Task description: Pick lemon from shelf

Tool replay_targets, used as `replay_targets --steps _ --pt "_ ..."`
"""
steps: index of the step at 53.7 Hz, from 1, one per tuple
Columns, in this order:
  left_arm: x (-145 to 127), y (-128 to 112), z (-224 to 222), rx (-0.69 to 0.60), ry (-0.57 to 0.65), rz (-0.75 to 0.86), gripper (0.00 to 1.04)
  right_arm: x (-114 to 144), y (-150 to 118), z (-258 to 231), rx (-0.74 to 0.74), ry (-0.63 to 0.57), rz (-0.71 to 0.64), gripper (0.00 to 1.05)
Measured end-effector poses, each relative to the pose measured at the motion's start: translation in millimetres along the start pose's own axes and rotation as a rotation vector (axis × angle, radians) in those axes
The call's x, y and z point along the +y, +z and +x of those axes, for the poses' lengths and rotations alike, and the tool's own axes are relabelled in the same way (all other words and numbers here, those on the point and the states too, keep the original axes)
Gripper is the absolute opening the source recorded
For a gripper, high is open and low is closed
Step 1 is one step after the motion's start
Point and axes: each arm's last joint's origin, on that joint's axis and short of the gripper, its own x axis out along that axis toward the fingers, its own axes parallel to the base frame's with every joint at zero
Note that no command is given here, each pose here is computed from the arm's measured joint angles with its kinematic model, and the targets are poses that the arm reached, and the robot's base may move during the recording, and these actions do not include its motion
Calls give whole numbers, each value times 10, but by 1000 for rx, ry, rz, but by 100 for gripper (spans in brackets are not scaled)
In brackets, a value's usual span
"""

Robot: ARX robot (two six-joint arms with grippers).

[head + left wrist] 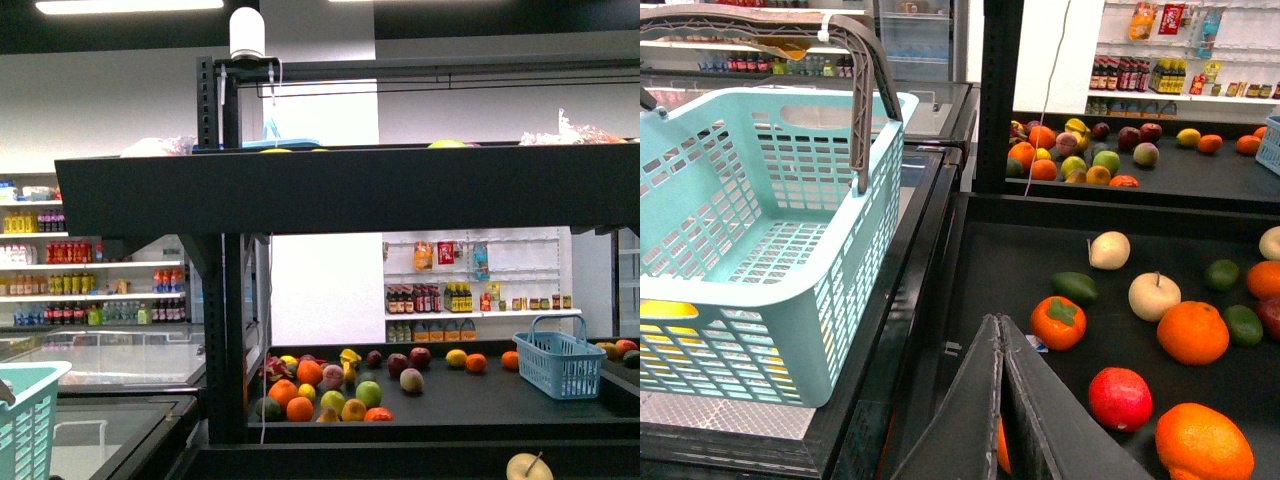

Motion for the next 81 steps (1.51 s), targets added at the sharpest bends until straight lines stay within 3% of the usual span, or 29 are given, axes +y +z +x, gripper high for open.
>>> replay_targets --steps 24,40,47,81 --pt "2 -137 -5 -8 0 0 3 0 0 0 0 0 0 97" --pt "2 -137 -5 -8 0 0 64 0 0 0 0 0 0 97" --pt "2 -137 -5 -8 0 2 99 0 0 0 0 0 0 97" --pt "2 -137 -5 -8 0 2 97 0 -1 0 0 0 0 97"
